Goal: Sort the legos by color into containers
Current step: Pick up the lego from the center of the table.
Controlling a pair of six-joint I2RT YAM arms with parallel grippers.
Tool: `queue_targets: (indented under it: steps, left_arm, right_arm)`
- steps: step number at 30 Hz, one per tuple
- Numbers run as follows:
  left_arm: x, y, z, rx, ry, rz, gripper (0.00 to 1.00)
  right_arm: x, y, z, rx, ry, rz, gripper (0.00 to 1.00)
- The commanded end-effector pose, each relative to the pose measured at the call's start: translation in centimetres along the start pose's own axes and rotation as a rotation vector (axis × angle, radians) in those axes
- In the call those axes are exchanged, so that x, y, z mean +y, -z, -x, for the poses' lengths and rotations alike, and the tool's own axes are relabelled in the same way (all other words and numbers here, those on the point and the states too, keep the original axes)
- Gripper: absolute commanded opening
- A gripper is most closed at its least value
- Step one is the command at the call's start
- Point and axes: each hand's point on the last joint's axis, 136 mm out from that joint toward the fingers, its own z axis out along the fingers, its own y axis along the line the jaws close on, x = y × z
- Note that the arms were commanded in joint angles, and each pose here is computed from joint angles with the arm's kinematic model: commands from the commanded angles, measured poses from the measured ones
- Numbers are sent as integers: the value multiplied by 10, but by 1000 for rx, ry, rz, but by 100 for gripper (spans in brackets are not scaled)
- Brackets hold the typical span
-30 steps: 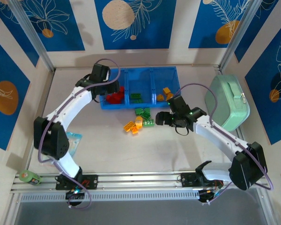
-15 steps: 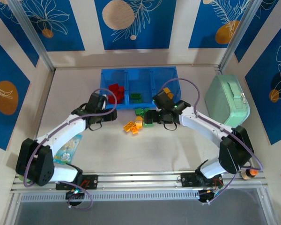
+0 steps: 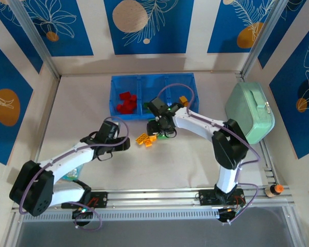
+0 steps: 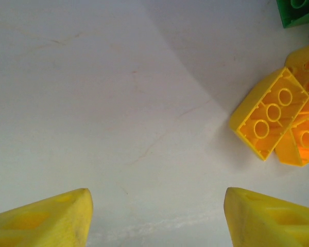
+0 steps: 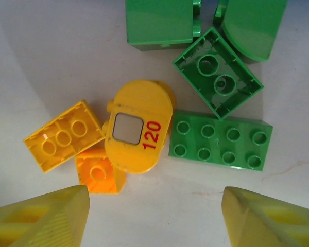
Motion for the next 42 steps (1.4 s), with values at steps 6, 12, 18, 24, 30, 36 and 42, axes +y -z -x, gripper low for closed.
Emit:
queue_targets:
  steps: [6,12,18,24,30,36,42]
  left_arm:
    - [-3,7,-7,-40,18,-32,68]
    - [2,9,-12,-42,21,-24,68]
    - [2,11,-10,-48,17,-16,68]
    - [3,9,-10,-44,17,-12,67]
    - [5,8,-11,-44,21,-4,67]
    - [5,8,-11,-42,18,-1,67]
    - [4,7,-9,-42,14,3,67]
  right_arm:
    - [10,-32,-5,102,-13,-63,67]
    - [16,-46,-2,120,-12,-72,64]
    - [16,-57,-3,137,-6,-95,60]
    - [8,-60,-1,125,3,-161,53]
    - [2,-54,0,112,1,-203,46]
    - [9,-52,2,102,3,-168,46]
    - [18,-58,9,114,6,-147,51]
